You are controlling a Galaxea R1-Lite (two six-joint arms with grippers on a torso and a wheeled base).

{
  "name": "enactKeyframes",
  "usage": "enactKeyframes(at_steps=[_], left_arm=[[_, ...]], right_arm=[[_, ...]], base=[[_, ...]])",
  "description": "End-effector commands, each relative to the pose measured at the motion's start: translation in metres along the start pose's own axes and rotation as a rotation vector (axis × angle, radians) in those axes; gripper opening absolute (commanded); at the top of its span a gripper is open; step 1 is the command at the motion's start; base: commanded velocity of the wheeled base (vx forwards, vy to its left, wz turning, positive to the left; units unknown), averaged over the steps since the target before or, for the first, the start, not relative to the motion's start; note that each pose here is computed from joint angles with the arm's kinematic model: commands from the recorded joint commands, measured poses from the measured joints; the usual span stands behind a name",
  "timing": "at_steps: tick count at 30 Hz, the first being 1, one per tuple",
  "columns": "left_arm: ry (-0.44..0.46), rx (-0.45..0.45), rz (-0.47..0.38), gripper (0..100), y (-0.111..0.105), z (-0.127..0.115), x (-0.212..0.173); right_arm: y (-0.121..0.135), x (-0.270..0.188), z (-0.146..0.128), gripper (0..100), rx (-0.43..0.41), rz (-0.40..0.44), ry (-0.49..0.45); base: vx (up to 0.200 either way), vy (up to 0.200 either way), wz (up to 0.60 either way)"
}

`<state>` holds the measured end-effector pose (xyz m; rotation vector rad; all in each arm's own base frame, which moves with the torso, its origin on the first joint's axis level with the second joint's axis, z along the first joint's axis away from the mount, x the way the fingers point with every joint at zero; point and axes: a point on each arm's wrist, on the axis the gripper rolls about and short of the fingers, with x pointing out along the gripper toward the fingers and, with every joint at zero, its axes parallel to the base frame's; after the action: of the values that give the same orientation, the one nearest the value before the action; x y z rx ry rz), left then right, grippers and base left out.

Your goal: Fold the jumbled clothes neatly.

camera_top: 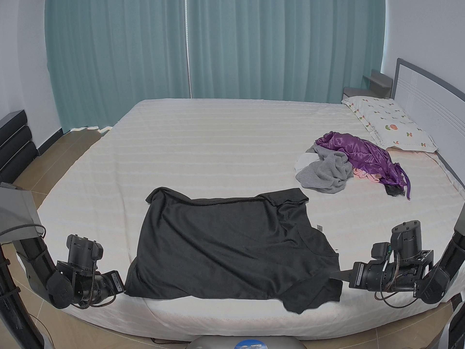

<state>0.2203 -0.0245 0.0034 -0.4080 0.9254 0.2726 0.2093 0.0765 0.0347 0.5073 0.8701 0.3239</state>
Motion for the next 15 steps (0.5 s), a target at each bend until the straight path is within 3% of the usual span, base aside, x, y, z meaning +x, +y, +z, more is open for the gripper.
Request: enactKeyframes(at_steps=[1,10,15], left_arm=[[0.014,-0.009,-0.028,0,-0.001,0.002,0.003],[0.020,-0.123,-0.113,0,-0.009,0.014,0.009],[0.047,-0.134,-0.118,0,-0.010,0.013,0.016]], right_arm=[[-0.002,0.007,0.000,100,0.004,-0.007,0.016],[-0.018,0.039,0.005,100,0.037,-0.053,0.040],[-0.030,0.055,0.010,100,0.060,-0.086,0.038]], base=[[0.000,0.000,0.00],[0.000,0.000,0.00],[0.000,0.000,0.00]])
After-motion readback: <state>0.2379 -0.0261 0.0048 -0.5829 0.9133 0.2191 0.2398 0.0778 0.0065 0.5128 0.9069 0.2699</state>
